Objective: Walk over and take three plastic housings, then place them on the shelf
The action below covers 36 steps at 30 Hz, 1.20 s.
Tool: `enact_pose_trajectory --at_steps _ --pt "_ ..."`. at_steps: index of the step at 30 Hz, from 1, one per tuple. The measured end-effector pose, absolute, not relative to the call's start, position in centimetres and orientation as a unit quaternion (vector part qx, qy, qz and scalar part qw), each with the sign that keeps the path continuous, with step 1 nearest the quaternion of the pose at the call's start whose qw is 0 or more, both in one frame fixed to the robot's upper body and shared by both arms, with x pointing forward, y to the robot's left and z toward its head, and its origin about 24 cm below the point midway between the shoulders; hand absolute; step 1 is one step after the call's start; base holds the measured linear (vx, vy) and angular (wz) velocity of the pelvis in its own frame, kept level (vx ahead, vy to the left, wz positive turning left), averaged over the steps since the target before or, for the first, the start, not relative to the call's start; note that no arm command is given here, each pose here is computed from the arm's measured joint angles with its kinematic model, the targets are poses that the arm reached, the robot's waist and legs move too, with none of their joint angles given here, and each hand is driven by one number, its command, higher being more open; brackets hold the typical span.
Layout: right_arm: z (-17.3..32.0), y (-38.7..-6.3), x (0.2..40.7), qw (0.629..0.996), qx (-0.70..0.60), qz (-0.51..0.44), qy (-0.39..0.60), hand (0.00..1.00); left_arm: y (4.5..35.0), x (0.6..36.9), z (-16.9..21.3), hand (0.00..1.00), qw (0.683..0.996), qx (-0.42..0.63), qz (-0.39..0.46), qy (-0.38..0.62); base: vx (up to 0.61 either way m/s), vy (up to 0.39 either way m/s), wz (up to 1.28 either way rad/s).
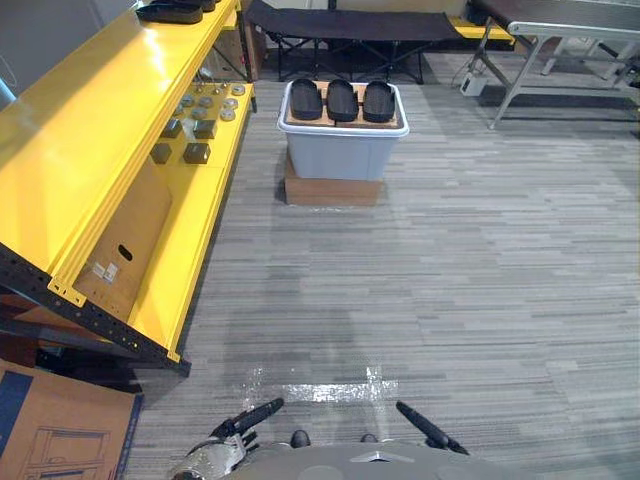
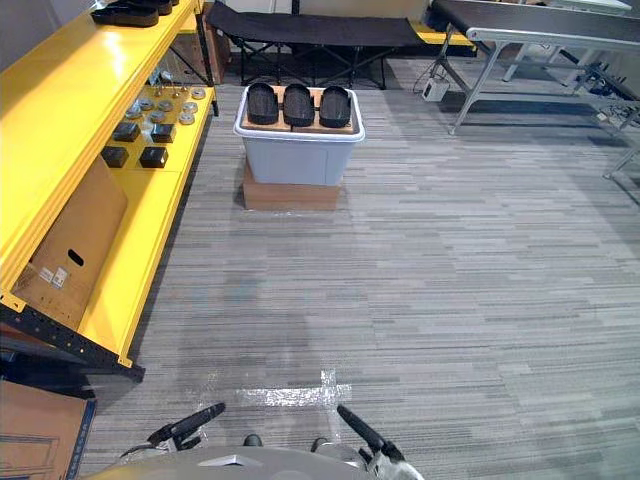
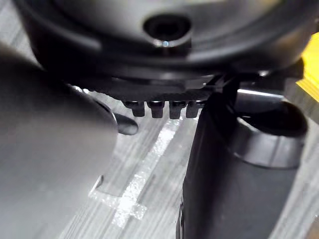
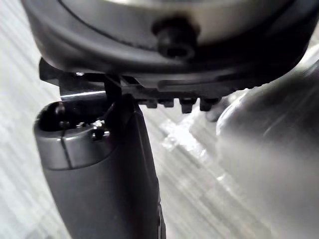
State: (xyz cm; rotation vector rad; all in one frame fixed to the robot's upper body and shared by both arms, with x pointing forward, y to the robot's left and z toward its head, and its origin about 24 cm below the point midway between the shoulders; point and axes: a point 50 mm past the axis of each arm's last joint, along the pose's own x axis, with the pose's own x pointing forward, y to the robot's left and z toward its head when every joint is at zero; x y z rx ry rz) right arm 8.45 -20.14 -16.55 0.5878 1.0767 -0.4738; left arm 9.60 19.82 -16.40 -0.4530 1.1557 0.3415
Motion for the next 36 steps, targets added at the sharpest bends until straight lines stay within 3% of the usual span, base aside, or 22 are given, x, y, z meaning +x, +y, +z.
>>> enact_pose_trajectory --at_steps 8,26,31,36 --pt "-14.9 -20.8 11.6 0.853 0.215 -0.236 0.413 1.00 18.7 12.4 -15.2 1.00 0.849 -0.202 0.154 0.464 -0.05 -0.010 0.01" --pt "-14.3 -20.3 12.0 0.853 0.274 -0.260 0.360 1.00 17.9 14.4 -13.2 1.00 0.898 -0.199 0.125 0.373 -0.01 -0.006 -0.09" --pt "-14.2 -19.8 12.4 0.854 0.282 -0.257 0.355 1.00 17.4 14.8 -13.1 1.00 0.896 -0.189 0.106 0.388 0.00 0.028 -0.31" --pt "-14.8 -19.6 10.3 0.847 0.265 -0.256 0.384 1.00 17.1 13.6 -14.3 1.00 0.855 -0.177 0.091 0.479 0.08 0.045 0.02"
